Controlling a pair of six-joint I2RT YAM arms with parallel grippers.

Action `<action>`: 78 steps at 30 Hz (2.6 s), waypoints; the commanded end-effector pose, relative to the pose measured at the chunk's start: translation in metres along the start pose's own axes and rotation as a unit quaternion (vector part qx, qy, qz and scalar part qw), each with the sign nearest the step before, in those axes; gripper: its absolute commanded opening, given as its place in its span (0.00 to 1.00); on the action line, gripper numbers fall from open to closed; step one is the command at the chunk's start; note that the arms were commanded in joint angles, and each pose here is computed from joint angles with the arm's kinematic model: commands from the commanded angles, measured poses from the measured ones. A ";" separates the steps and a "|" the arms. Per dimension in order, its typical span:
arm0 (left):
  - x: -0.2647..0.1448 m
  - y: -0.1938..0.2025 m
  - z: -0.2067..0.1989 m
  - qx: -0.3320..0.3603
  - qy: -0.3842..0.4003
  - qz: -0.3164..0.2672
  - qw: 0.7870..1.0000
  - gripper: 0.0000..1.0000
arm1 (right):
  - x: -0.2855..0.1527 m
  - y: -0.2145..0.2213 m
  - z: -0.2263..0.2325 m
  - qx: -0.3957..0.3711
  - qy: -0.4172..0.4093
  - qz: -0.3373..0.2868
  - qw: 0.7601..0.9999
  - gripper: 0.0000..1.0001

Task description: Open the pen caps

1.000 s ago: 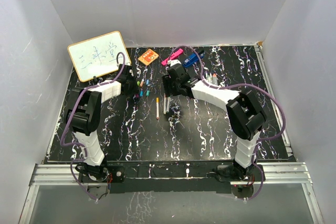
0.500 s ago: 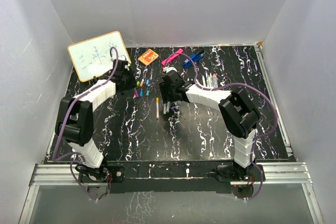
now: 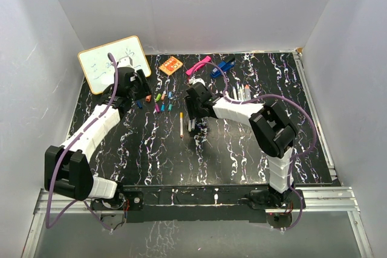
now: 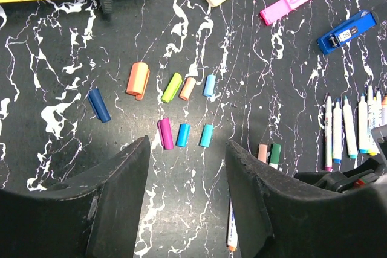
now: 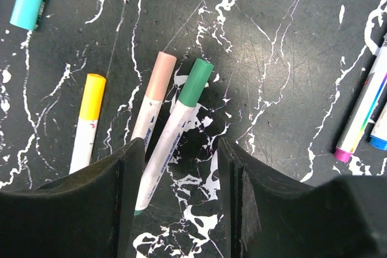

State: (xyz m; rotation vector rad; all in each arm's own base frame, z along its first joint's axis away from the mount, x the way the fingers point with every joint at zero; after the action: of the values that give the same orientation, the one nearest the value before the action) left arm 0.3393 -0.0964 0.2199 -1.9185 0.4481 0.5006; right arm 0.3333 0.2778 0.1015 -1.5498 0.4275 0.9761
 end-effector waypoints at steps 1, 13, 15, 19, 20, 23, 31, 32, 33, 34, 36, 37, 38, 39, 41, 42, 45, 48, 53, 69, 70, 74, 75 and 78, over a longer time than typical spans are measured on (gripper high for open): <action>-0.010 -0.004 0.000 -0.009 0.004 -0.013 1.000 0.52 | 0.007 0.005 -0.002 0.001 0.017 0.004 1.000 0.48; -0.007 -0.004 -0.005 -0.015 0.022 -0.007 1.000 0.53 | 0.013 0.015 -0.006 -0.007 0.029 0.025 0.999 0.41; -0.006 -0.001 -0.007 -0.017 0.033 0.000 0.999 0.53 | 0.014 0.018 -0.007 -0.008 0.032 0.030 0.999 0.36; -0.004 0.005 -0.014 -0.028 0.062 0.019 0.998 0.53 | 0.014 0.023 -0.008 -0.010 0.034 0.035 0.999 0.27; -0.004 0.006 -0.015 -0.031 0.069 0.022 0.997 0.53 | 0.014 0.023 -0.008 -0.010 0.033 0.034 0.999 0.25; -0.004 0.009 -0.019 -0.039 0.089 0.027 0.995 0.53 | 0.014 0.026 -0.011 -0.009 0.037 0.037 0.999 0.18; 0.005 0.027 -0.039 -0.059 0.160 0.073 0.983 0.54 | 0.008 0.017 -0.030 0.004 0.050 0.028 0.998 0.00; 0.007 0.032 -0.043 -0.064 0.177 0.086 0.978 0.54 | 0.005 0.013 -0.032 -0.002 0.052 0.017 0.999 0.00; 0.009 0.037 -0.046 -0.071 0.192 0.097 0.974 0.54 | 0.001 0.008 -0.033 -0.007 0.052 0.003 0.999 0.00; 0.012 0.041 -0.049 -0.079 0.207 0.106 0.969 0.54 | -0.005 0.004 -0.034 -0.011 0.051 -0.012 0.999 0.00; 0.020 0.047 -0.053 -0.089 0.222 0.126 0.963 0.54 | -0.016 -0.005 -0.035 -0.023 0.044 -0.043 0.998 0.00; 0.025 0.049 -0.055 -0.092 0.228 0.136 0.960 0.54 | -0.022 -0.009 -0.035 -0.027 0.041 -0.056 0.997 0.00; 0.028 0.051 -0.057 -0.096 0.235 0.144 0.957 0.54 | -0.028 -0.013 -0.035 -0.031 0.036 -0.069 0.996 0.00; 0.030 0.052 -0.060 -0.100 0.240 0.149 0.954 0.54 | -0.033 -0.017 -0.035 -0.034 0.031 -0.081 0.996 0.00; 0.033 0.053 -0.065 -0.111 0.252 0.152 0.949 0.54 | -0.041 -0.021 -0.034 -0.041 0.022 -0.095 0.994 0.00; 0.034 0.054 -0.068 -0.113 0.256 0.154 0.948 0.54 | -0.041 -0.022 -0.034 -0.045 0.018 -0.098 0.994 0.00; 0.035 0.058 -0.082 -0.117 0.269 0.161 0.942 0.54 | -0.056 -0.032 -0.030 -0.045 -0.005 -0.124 0.991 0.00; 0.037 0.064 -0.097 -0.116 0.281 0.168 0.938 0.54 | -0.062 -0.037 -0.025 -0.044 -0.029 -0.137 0.989 0.00; 0.040 0.076 -0.117 -0.124 0.296 0.177 0.930 0.54 | -0.071 -0.043 -0.019 -0.043 -0.060 -0.156 0.985 0.00; 0.047 0.079 -0.134 -0.134 0.312 0.180 0.923 0.54 | -0.095 -0.047 -0.007 -0.051 -0.123 -0.195 0.972 0.00; 0.047 0.079 -0.135 -0.134 0.313 0.181 0.923 0.54 | -0.095 -0.047 -0.006 -0.052 -0.126 -0.196 0.971 0.00; 0.047 0.080 -0.136 -0.134 0.315 0.182 0.922 0.52 | -0.096 -0.046 -0.002 -0.059 -0.134 -0.196 0.970 0.00; 0.047 0.079 -0.137 -0.135 0.316 0.181 0.922 0.51 | -0.096 -0.045 -0.002 -0.059 -0.135 -0.195 0.970 0.00; 0.046 0.079 -0.138 -0.135 0.317 0.180 0.921 0.48 | -0.096 -0.045 0.000 -0.064 -0.140 -0.195 0.969 0.00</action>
State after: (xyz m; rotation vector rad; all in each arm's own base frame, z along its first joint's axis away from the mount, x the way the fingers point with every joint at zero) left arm 0.3503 -0.2493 0.1696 -2.2512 1.2141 0.2338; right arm 0.3097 0.2575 0.1804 -1.5174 -0.0251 0.9492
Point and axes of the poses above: each gripper's point midway between its finger pads, its own x axis out along the fingers, its own z axis along the line the jaws close on, y = z × x, the point moved 7 cm from there along -x, back along the fingers, and after that the axes turned 3 degrees about -x, right-handed, at the moved point
